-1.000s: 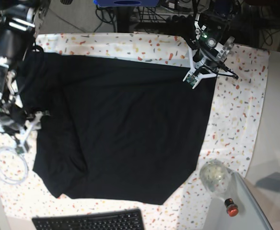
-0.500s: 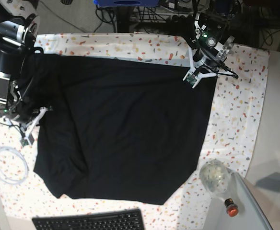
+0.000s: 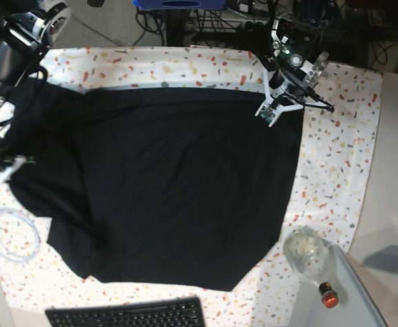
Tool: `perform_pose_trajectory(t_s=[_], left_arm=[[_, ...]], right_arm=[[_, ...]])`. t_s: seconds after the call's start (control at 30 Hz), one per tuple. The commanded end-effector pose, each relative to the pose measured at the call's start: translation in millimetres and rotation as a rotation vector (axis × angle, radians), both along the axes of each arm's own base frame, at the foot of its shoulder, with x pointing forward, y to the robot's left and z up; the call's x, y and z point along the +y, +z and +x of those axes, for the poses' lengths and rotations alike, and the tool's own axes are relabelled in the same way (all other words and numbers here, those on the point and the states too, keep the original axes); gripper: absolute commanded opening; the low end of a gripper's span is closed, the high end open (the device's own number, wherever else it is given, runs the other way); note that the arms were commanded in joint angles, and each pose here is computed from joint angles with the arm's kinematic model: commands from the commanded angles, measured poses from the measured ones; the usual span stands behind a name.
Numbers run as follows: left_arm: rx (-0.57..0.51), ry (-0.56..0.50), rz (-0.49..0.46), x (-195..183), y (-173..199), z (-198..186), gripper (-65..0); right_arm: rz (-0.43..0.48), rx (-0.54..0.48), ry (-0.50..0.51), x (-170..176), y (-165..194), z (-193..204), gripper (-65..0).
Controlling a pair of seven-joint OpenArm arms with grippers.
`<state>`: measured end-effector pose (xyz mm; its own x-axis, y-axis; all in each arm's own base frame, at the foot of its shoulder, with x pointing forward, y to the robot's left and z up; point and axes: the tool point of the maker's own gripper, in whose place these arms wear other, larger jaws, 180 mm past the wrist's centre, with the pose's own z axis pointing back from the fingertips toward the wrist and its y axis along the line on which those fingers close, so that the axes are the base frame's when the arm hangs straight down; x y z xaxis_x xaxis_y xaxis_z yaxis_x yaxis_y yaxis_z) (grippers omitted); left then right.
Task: Layout the t-shirt on the table in an organized manner, then fold the t-shirt properly
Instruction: 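Pull the held shirt edge away from the body with both grippers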
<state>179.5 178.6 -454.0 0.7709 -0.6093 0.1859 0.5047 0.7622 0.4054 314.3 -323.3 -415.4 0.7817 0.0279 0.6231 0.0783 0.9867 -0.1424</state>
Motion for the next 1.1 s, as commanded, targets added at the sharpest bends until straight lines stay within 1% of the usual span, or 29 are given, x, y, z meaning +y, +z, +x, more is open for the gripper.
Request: perform_pose_trajectory(t_s=[0.0,0.03,0.07,0.1,0.2,0.3,0.4,0.47,0.6,0.7,0.83,0.97,1.0,1.03,1.07], left_arm=[[-0.025,-0.001,0.021,5,6,5,-65.0],[-0.022,-0.001,0.022,5,6,3,-65.0],[-0.02,-0.001,0.022,5,6,3,-65.0],[-0.02,0.0,0.018,4,5,2,-65.0],[-0.02,0.003,0.011,1,5,2,-65.0],[-0.02,0.004,0.009,1,5,2,-65.0],[-0.019,-0.004,0.009,-1,5,2,-65.0],[-0.021,0.0,0.011,0,5,3,-65.0],[-0.02,0.002,0.012,1,5,2,-65.0],[-0.019,0.0,0.008,-1,5,2,-65.0],[-0.017,0.0,0.003,-2,4,2,-65.0],[-0.023,0.007,0.003,-1,6,3,-65.0],[-0.018,0.008,0.003,0,6,1,-65.0],[-0.012,0.015,0.006,2,5,-3,-57.8],[-0.01,0.025,0.01,6,5,-5,-47.1]], right_arm=[[-0.041,-0.057,-0.066,-25,23,0,-65.0],[-0.052,-0.072,-0.116,-38,31,-8,-65.0],[-0.059,-0.067,-0.164,-49,34,-20,-65.0],[-0.06,-0.041,-0.208,-59,31,-36,-65.0],[-0.052,0.005,-0.281,-73,21,-65,-65.0],[-0.038,0.043,-0.293,-70,7,-78,-65.0],[-0.011,0.072,-0.372,-73,-8,-87,-65.0],[-0.013,0.076,-0.422,-76,-11,-92,-65.0],[-0.019,0.075,-0.489,-83,-11,-99,-65.0],[-0.035,0.091,-0.545,-87,-16,-113,-65.0],[-0.02,0.096,-0.553,-80,-21,-113,-65.0],[-0.044,0.071,-0.554,-85,-10,-111,-65.0],[-0.053,0.066,-0.555,-87,-6,-112,-61.7],[-0.062,0.065,-0.554,-88,-4,-114,-54.6],[-0.073,0.05,-0.552,-90,0,-114,-48.3]])
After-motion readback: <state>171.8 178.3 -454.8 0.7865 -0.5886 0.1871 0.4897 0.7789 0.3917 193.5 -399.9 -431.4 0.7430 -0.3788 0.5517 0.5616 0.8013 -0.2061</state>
